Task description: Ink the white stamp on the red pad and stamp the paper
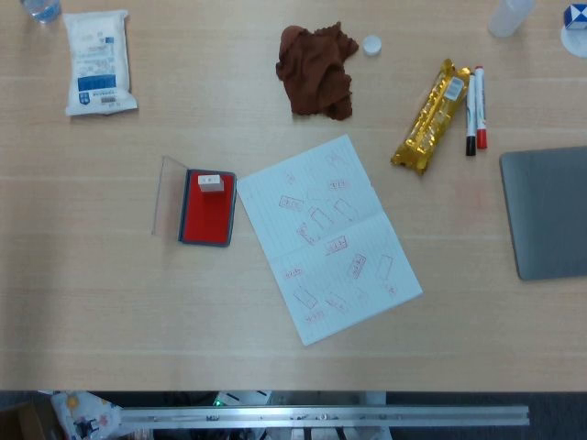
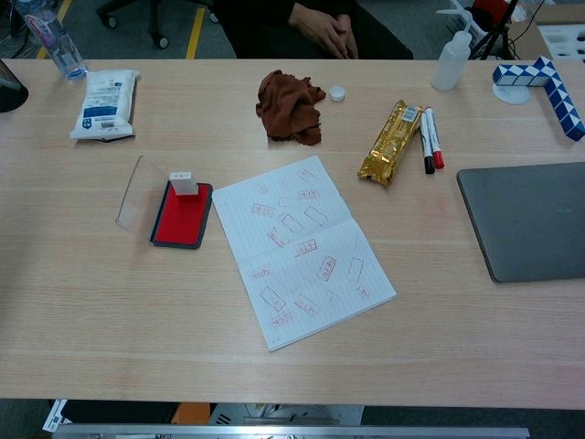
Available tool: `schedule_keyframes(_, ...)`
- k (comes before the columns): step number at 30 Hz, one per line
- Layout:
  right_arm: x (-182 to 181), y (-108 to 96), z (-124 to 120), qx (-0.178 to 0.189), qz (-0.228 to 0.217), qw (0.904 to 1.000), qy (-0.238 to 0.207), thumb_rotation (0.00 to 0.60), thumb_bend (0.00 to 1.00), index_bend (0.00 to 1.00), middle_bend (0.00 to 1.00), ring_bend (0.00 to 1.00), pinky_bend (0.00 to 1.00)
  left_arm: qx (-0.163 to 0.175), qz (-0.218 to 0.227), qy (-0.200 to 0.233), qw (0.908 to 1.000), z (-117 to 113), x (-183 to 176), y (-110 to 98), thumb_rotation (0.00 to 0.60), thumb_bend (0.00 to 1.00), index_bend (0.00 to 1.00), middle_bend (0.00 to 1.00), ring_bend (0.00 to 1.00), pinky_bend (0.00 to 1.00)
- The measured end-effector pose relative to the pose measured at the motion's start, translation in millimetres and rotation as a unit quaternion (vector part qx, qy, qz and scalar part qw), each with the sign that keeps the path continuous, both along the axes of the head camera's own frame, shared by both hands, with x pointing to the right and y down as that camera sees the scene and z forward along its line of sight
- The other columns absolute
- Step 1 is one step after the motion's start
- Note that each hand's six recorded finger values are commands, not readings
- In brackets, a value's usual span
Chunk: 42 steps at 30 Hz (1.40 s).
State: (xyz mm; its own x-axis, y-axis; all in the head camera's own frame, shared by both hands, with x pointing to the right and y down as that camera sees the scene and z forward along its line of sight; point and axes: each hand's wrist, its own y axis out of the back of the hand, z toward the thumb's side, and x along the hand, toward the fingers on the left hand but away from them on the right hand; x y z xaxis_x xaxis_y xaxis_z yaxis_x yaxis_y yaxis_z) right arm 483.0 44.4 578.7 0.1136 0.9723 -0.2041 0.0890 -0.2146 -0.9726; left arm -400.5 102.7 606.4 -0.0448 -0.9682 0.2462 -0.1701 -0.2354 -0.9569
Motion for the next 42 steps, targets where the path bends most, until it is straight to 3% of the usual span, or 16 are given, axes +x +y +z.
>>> schedule_keyframes(20, -1, -4, -3, 0.005, -0.002, 1.0, 0.002, 0.6, 0.22, 0.4, 0.47, 0.33, 0.35, 0.003, 0.015, 0.002, 0.9999, -1, 5, -5, 0.6, 0.34, 0.21, 0.09, 0.0, 0.01)
schedule_keyframes(32, -7, -12, -1, 0.004, -0.009, 0.9999, 0.01, 0.6, 0.22, 0.4, 0.47, 0.33, 0.35, -0.017, 0.086, 0.035, 0.9955, 8, 38, -36, 0.6, 0.34, 0.22, 0.09, 0.0, 0.01)
schedule_keyframes(42, -9, -13, 2, -0.001, -0.01, 0.9999, 0.013, 0.6, 0.22, 0.4, 0.47, 0.33, 0.35, -0.046, 0.182, 0.051, 0.9809, 23, 94, -66, 0.6, 0.34, 0.27, 0.09, 0.0, 0.01)
